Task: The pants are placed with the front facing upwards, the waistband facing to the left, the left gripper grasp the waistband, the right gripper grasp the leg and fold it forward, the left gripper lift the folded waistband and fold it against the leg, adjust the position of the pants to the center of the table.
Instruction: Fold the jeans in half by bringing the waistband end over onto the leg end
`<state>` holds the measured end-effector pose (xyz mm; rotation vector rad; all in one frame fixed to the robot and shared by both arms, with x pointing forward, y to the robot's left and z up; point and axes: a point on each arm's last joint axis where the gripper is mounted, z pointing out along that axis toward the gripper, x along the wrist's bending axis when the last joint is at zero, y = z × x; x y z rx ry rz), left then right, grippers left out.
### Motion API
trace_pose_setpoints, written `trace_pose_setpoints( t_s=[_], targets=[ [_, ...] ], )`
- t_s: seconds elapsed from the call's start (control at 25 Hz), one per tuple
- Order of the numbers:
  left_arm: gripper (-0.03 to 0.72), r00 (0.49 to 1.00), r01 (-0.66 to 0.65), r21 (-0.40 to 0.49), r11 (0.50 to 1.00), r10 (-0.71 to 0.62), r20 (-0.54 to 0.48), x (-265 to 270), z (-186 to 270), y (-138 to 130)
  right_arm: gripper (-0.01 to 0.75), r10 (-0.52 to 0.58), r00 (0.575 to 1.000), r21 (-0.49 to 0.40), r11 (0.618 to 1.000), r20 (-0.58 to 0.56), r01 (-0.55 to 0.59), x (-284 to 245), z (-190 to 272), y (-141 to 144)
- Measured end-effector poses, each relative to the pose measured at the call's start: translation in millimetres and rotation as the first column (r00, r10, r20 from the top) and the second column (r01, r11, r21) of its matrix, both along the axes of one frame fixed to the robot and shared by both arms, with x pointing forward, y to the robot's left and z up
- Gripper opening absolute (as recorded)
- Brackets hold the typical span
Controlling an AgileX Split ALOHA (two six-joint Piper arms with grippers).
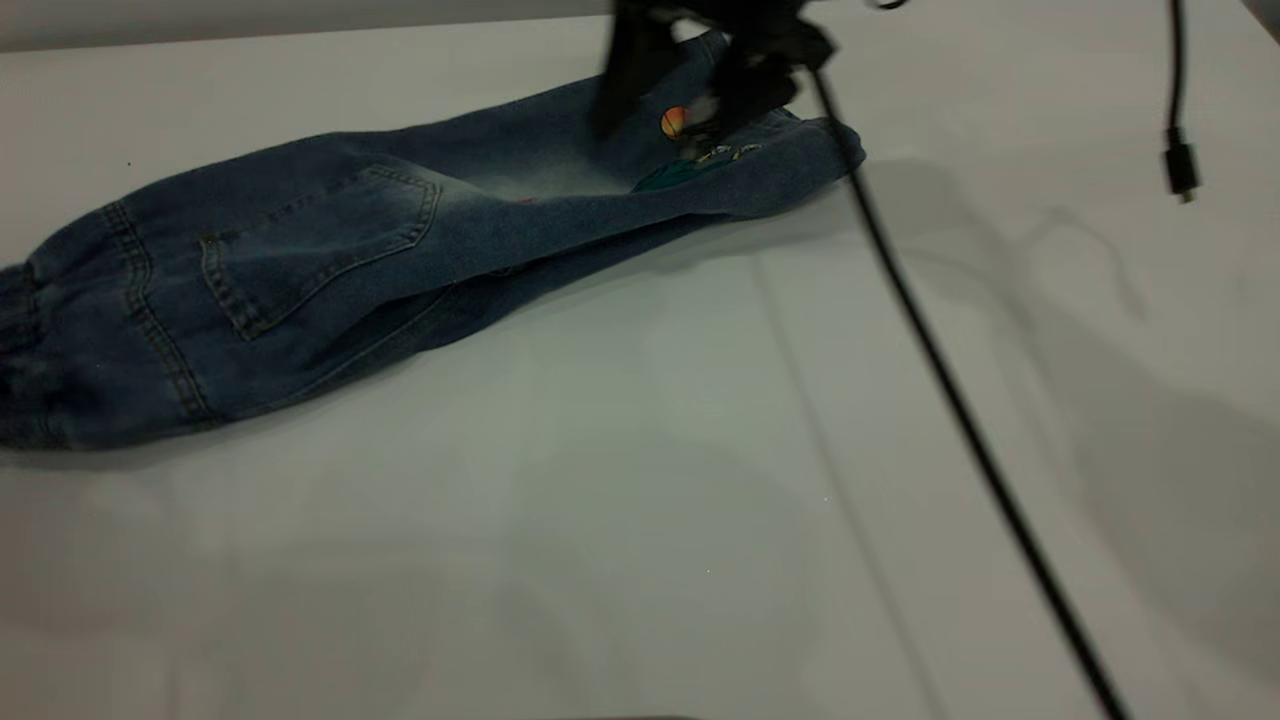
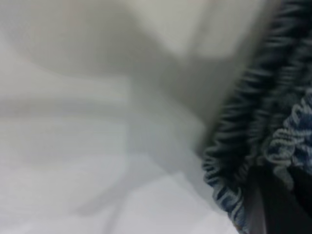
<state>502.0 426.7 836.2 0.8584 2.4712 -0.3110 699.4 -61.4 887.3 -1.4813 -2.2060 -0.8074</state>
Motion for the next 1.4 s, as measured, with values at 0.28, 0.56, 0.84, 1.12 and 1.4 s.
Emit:
trace_pose_setpoints(
  t_s=[0.28, 0.56, 0.84, 1.12, 1.4],
  targets=[
    [0.040, 0.990, 0.061, 0.076, 0.995, -0.070, 0.122, 2.2, 48.2, -0.6, 0.496, 0.042, 0.994, 0.027, 0.999, 0.106, -0.045, -25.9, 2.2, 66.1],
    [0.040, 0.971, 0.112, 0.125, 0.986, -0.135, 0.197, 1.7, 80.1, -8.0, 0.496, 0.023, 0.977, 0.056, 0.998, 0.211, -0.036, -44.4, 0.0, 110.7],
    [0.040, 0.926, 0.212, 0.186, 0.959, -0.258, 0.276, 7.1, 112.5, -41.0, 0.496, 0.022, 0.986, 0.022, 0.999, 0.167, -0.026, -48.5, -41.2, 115.3],
    [0.040, 0.867, 0.278, 0.247, 0.928, -0.353, 0.353, 6.7, 143.8, -67.1, 0.496, 0.076, 0.984, 0.022, 0.997, 0.164, -0.080, -65.0, -45.5, 134.3],
    [0.038, 0.801, 0.313, 0.298, 0.902, -0.419, 0.427, 6.7, 175.7, -84.1, 0.496, 0.197, 0.960, 0.007, 0.979, 0.201, -0.203, -87.5, -34.8, 161.3]
  ],
)
